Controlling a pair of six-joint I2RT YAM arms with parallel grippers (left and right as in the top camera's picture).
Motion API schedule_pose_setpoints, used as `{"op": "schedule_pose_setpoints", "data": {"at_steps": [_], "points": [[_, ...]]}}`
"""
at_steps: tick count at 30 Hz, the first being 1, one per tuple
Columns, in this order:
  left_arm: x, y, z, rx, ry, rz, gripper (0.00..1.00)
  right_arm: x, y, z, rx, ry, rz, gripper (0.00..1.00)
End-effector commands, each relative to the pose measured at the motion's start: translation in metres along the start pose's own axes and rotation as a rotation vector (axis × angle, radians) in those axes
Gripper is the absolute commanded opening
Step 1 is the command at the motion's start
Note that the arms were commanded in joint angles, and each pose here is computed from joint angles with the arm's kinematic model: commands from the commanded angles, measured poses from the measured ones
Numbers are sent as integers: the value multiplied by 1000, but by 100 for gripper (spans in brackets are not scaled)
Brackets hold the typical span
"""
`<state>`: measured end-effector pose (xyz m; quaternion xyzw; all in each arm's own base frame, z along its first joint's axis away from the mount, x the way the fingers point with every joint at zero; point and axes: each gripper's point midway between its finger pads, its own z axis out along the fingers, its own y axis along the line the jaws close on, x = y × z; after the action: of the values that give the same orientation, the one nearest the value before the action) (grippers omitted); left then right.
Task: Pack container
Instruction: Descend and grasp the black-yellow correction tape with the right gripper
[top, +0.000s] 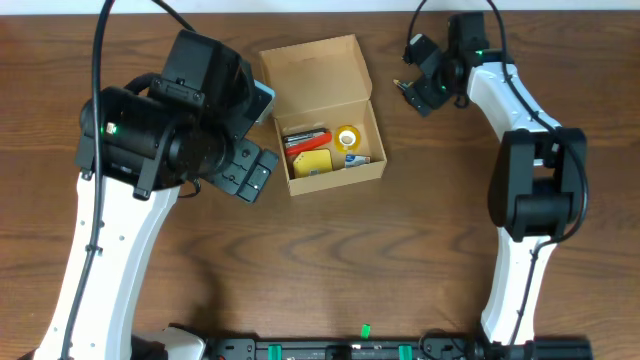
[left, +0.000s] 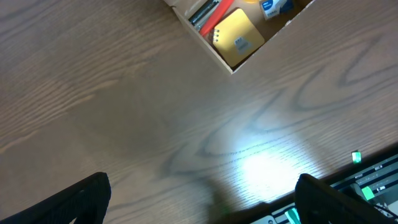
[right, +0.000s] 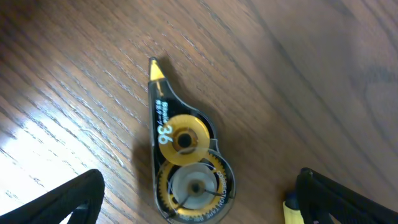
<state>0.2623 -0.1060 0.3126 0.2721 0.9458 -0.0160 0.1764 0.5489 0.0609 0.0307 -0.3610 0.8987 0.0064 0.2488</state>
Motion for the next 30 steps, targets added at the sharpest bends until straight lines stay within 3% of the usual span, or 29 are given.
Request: {"op": "schedule_pose_setpoints", "data": {"at_steps": [1, 6, 20, 24, 30], "points": [[5, 0, -7, -5, 0, 6, 95, 8, 6, 12, -43, 3, 35, 98], [5, 0, -7, -5, 0, 6, 95, 10, 14, 20, -99, -16, 49, 91], [5, 0, -7, -5, 0, 6, 95, 21, 14, 34, -111, 1, 76, 85], [5, 0, -7, -5, 0, 6, 95, 22, 14, 39, -112, -3, 101, 75], [5, 0, -7, -5, 0, 6, 95, 27, 15, 47, -118, 5, 129, 51]]}}
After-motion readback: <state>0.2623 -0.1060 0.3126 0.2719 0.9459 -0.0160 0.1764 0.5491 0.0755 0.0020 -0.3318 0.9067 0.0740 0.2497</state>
